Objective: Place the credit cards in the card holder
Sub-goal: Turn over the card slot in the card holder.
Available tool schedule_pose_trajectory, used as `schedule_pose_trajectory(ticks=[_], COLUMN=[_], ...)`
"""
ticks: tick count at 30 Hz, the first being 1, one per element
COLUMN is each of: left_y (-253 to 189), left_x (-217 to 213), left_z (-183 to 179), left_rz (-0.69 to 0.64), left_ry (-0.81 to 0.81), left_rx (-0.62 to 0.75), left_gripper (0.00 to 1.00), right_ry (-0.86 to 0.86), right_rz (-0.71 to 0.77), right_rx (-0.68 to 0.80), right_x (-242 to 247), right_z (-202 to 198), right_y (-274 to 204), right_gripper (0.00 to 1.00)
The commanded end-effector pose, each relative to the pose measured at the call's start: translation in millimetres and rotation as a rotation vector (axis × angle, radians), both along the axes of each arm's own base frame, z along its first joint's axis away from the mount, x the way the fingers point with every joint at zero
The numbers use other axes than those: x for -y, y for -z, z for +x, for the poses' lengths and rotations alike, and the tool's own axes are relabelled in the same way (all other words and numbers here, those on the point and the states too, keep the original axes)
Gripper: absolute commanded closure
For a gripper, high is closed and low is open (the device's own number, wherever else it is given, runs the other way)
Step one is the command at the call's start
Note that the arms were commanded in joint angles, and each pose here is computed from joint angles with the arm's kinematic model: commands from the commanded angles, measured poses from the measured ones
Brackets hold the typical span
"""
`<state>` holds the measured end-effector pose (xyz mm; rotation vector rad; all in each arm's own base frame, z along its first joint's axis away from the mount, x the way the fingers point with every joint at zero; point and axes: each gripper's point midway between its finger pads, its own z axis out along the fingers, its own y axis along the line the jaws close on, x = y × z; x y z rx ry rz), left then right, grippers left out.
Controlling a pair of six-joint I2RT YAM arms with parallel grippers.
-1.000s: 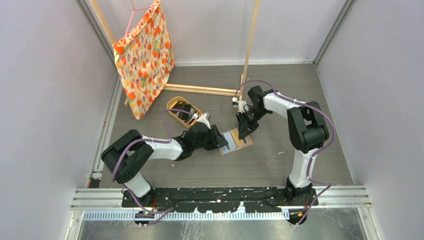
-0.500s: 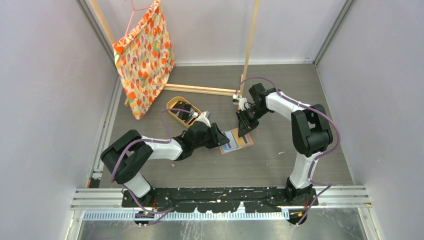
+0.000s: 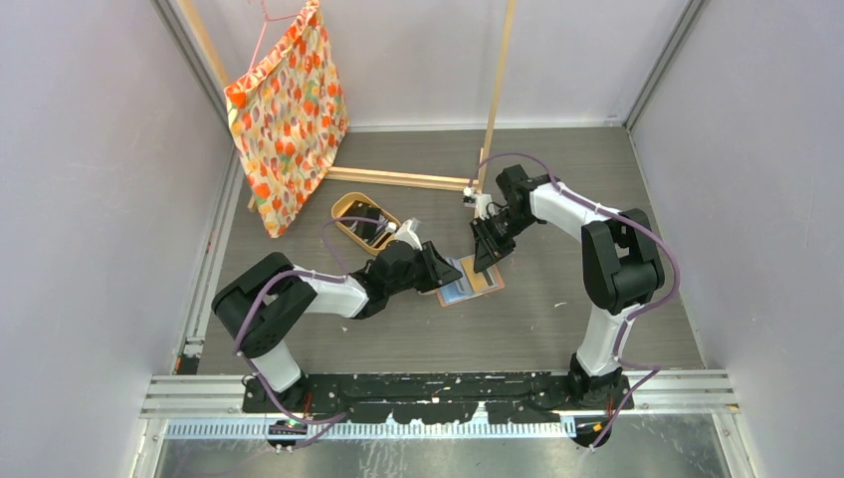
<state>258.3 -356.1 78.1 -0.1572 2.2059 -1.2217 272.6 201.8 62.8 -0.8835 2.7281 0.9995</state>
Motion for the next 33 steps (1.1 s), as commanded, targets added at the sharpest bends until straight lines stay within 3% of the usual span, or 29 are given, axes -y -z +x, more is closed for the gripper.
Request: schedule_pose_trajectory(ticks=[1,33], left_y=[-21,-27], left_x=[13,29], left_z=[12,20], left_rz=[-0.067,-0.06], left_ry=[0.003,0.049], left_rx=[0.042,0.064], left_gripper=[0.68,0.69], right_ry=[-0.007,0.02], right_rz=[0.051,0.038], right_rx=[0.086,0.119], right_x=[-3,6], right_z=[9,17], right_y=[-29,-34], right_gripper=[0.79,0.79])
